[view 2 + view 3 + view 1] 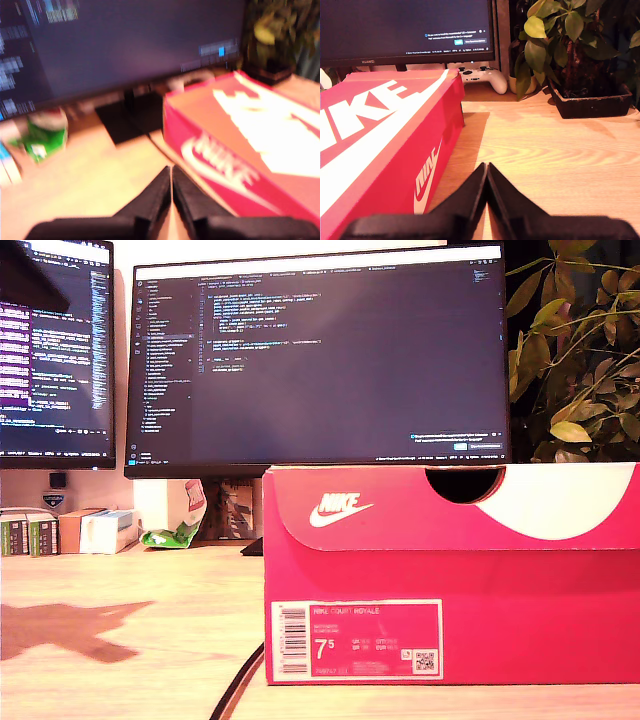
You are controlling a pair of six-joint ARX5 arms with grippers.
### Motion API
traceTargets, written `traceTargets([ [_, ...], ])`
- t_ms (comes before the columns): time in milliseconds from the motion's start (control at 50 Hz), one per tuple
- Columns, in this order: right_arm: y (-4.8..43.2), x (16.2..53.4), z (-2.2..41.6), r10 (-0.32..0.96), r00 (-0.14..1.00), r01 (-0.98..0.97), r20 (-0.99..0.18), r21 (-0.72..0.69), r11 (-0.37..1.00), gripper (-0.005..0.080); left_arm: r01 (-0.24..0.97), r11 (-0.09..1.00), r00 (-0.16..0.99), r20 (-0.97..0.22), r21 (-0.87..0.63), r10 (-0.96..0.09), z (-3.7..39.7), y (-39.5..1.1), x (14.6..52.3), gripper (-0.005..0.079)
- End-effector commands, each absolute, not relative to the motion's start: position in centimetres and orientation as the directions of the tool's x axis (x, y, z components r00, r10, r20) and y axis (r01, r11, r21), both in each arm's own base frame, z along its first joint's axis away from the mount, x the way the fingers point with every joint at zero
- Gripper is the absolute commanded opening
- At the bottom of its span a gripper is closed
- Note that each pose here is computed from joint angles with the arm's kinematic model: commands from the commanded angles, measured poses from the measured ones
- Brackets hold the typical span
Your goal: Close the red shoebox by pushing the lid with your left arm and holding the box in place with your right arm
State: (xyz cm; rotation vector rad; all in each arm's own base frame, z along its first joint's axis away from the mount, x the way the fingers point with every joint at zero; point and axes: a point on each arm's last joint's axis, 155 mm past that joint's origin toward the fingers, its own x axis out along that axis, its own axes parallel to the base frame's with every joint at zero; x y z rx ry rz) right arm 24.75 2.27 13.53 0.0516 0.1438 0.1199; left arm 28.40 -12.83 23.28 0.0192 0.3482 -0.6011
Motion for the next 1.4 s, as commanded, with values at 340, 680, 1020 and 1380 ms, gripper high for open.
traceTargets([
  [340,2.4,24.8,12.7,0.127,0.981,-0.120,-0.149,0.055,0.991,-0.0012,0.301,0.950,0.837,-0.453,-0.084,-0.306,20.3,-7.8,27.0,-0.0019],
  [680,2.4,24.8,12.7,0.127,0.981,-0.120,-0.149,0.055,0.991,-0.0012,0.212,0.976,0.901,-0.379,-0.047,-0.214,19.6,-5.1,25.5,-0.0019],
  [1020,2.4,24.8,12.7,0.127,0.981,-0.120,-0.149,0.055,0.991,-0.0012,0.094,0.994,0.925,-0.365,-0.046,-0.105,15.5,-2.1,24.7,-0.0019],
  [1380,2.4,24.8,12.7,0.127,0.981,-0.120,-0.149,0.055,0.991,-0.0012,0.027,0.999,0.935,-0.353,-0.035,-0.038,12.1,-0.3,23.9,-0.0019],
])
